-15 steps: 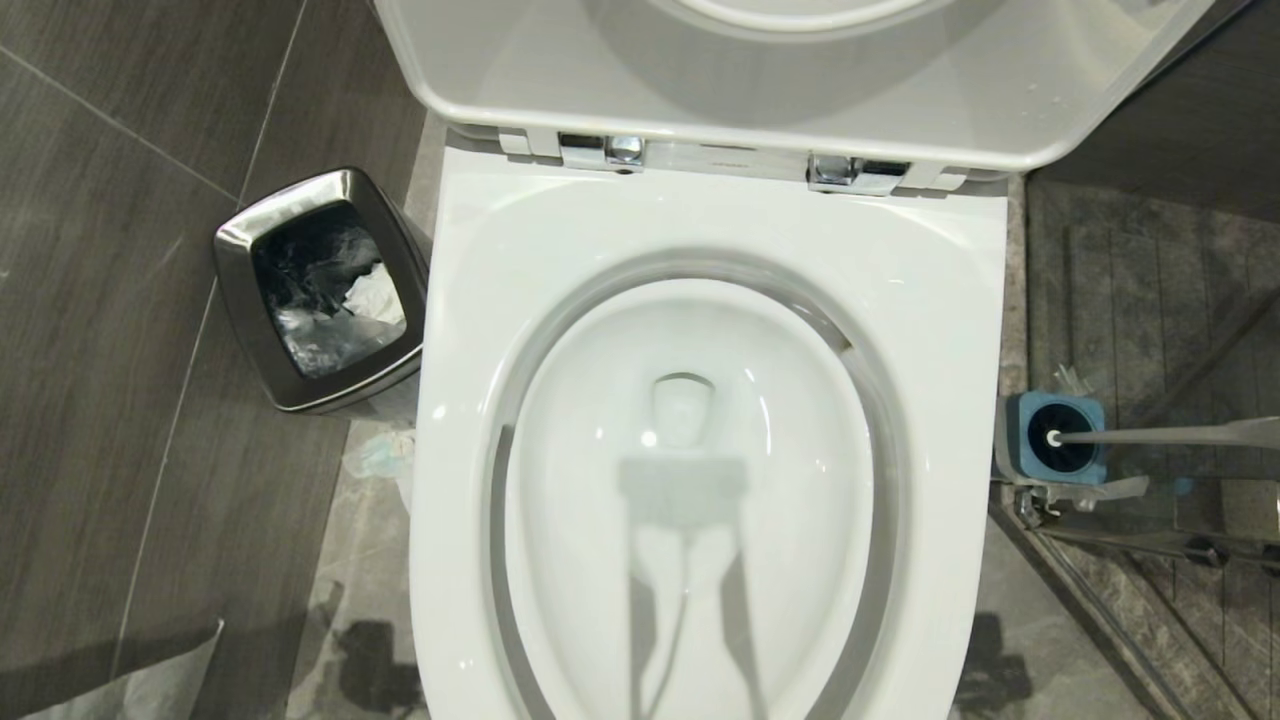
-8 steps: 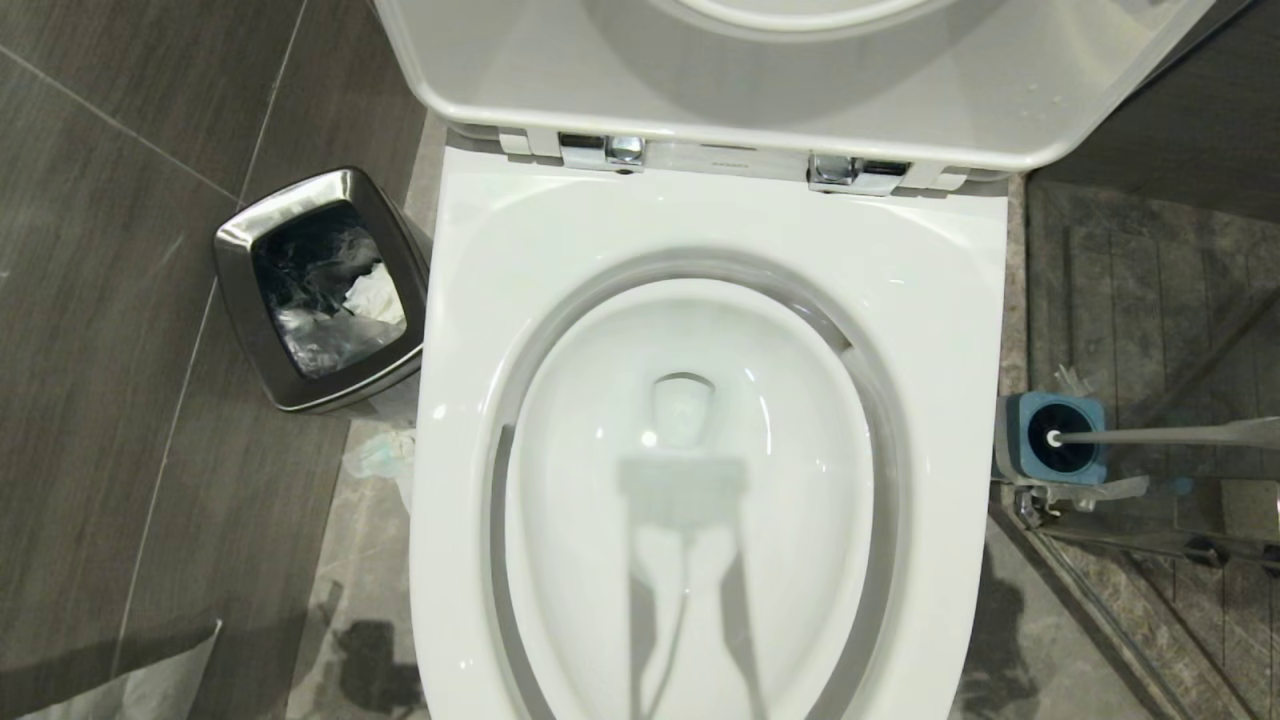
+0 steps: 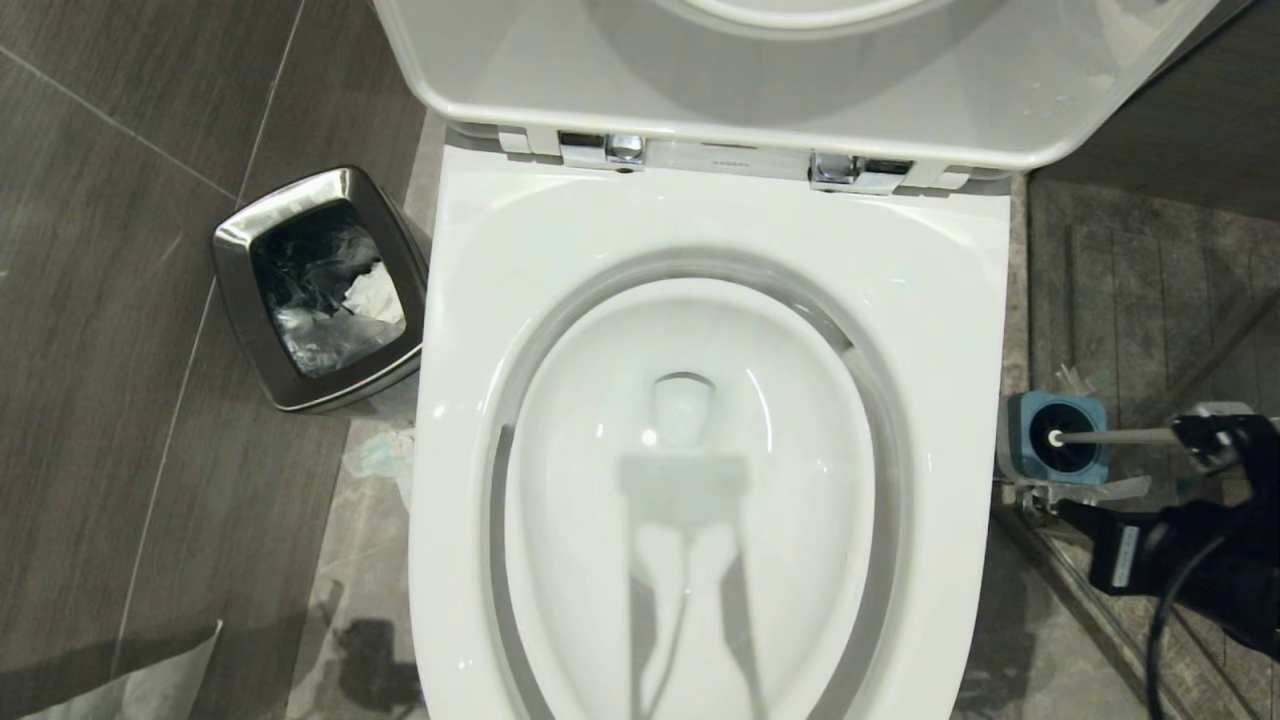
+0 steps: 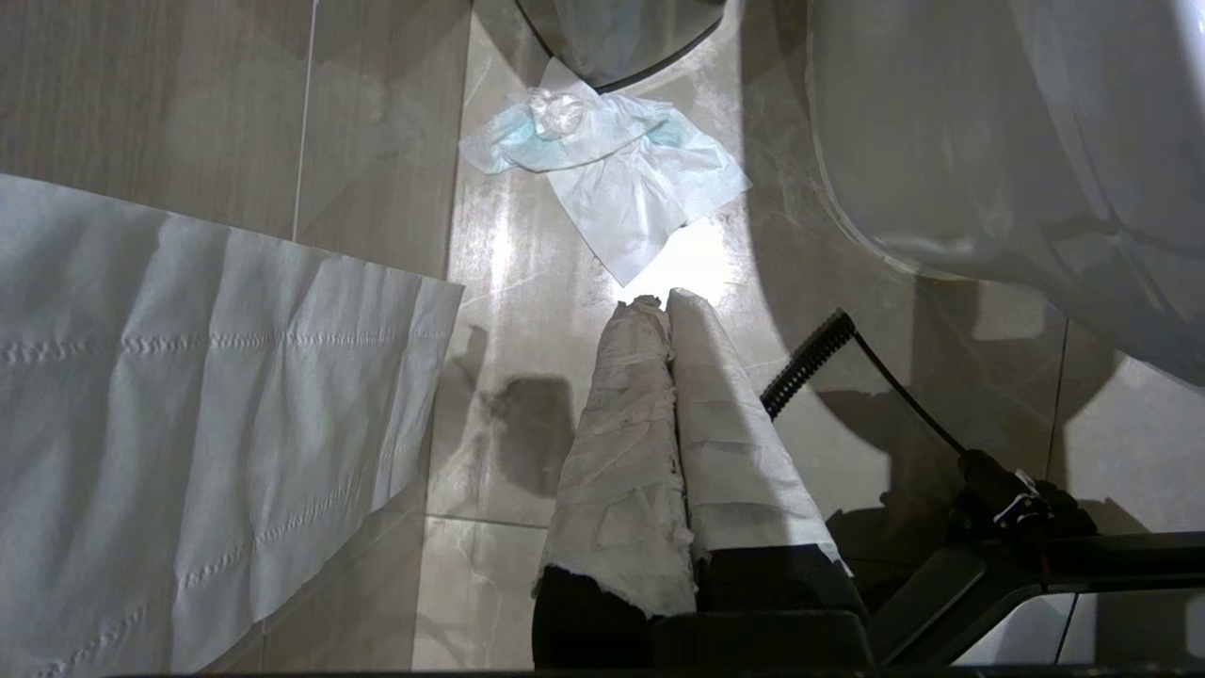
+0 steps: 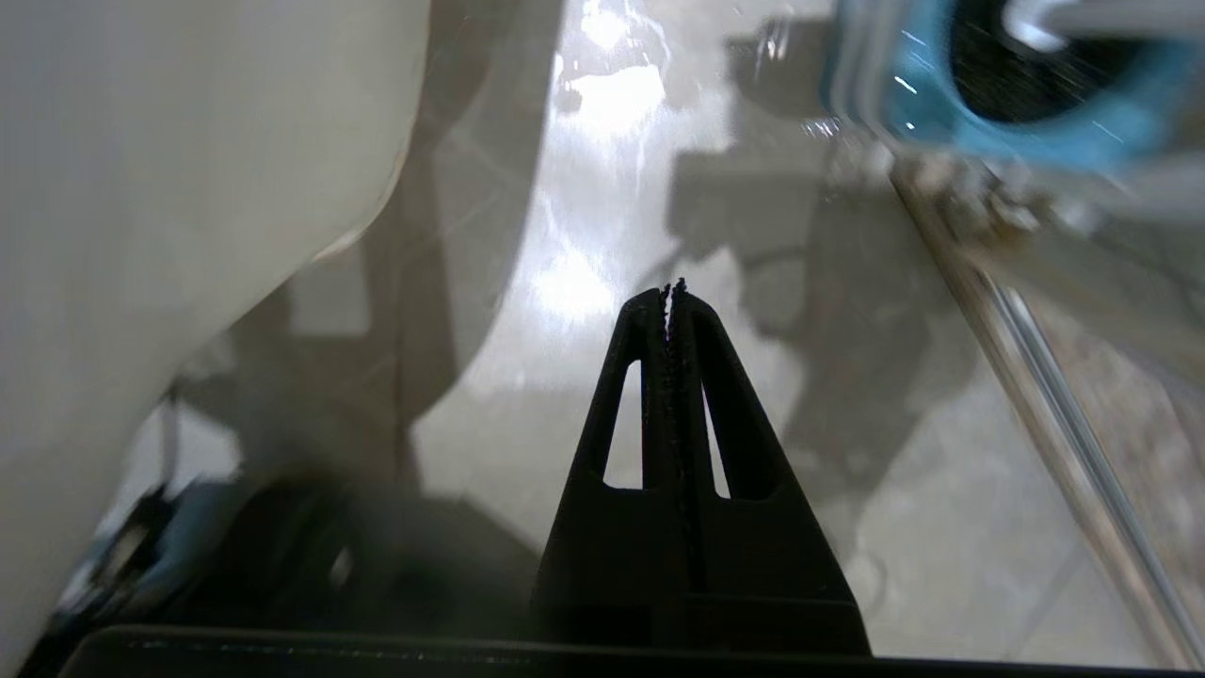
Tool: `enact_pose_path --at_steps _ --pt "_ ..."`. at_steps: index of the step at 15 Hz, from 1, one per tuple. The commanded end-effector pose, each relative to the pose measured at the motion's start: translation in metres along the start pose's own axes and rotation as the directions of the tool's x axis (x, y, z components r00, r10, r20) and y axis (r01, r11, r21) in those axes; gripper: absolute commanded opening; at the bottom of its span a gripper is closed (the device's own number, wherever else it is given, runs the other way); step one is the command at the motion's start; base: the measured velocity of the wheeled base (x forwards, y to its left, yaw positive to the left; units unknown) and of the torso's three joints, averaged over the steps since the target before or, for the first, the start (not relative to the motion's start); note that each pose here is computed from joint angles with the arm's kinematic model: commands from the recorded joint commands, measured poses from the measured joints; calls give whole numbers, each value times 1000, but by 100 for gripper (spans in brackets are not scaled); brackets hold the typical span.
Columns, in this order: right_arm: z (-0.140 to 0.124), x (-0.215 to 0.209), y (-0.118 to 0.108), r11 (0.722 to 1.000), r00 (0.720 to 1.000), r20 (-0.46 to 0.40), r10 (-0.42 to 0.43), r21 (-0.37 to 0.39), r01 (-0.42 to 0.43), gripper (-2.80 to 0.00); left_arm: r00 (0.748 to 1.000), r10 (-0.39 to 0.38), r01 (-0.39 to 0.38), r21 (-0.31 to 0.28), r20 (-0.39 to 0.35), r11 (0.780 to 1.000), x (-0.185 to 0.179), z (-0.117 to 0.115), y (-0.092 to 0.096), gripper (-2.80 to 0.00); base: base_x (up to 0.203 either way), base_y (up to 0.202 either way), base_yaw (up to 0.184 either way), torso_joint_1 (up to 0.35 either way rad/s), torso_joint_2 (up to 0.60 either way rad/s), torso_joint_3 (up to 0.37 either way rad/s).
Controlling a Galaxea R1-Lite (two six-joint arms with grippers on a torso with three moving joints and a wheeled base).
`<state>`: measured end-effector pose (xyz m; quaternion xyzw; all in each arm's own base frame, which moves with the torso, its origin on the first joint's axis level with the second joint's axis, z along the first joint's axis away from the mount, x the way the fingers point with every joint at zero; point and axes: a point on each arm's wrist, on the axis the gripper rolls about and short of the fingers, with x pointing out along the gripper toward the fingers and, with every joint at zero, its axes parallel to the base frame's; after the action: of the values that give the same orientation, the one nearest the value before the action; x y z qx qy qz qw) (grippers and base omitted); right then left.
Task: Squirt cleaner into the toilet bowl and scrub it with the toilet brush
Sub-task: Pour in the cleaning agent
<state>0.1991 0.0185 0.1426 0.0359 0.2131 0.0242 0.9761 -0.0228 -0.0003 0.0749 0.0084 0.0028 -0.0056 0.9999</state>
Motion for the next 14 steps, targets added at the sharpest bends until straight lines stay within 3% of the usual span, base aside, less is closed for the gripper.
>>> enact_pose_path --at_steps 1,3,6,10,14 --pt "-20 73 19 999 999 39 -15 -35 17 -280 1000 0 0 0 0 1000 0 0 0 -280 0 0 0 0 0 0" --pt "-28 101 32 997 982 185 -31 -60 43 -280 1000 0 0 0 0 1000 0 0 0 -280 0 0 0 0 0 0" --pt "-31 118 49 989 952 301 -63 -110 100 -280 1000 0 0 0 0 1000 0 0 0 -280 0 0 0 0 0 0" --pt "-19 132 55 986 931 355 -88 -101 132 -280 1000 0 0 0 0 1000 0 0 0 -280 0 0 0 1 7 1" --pt "-20 131 55 991 932 352 -89 -67 120 -280 1000 0 0 0 0 1000 0 0 0 -280 0 0 0 0 8 0"
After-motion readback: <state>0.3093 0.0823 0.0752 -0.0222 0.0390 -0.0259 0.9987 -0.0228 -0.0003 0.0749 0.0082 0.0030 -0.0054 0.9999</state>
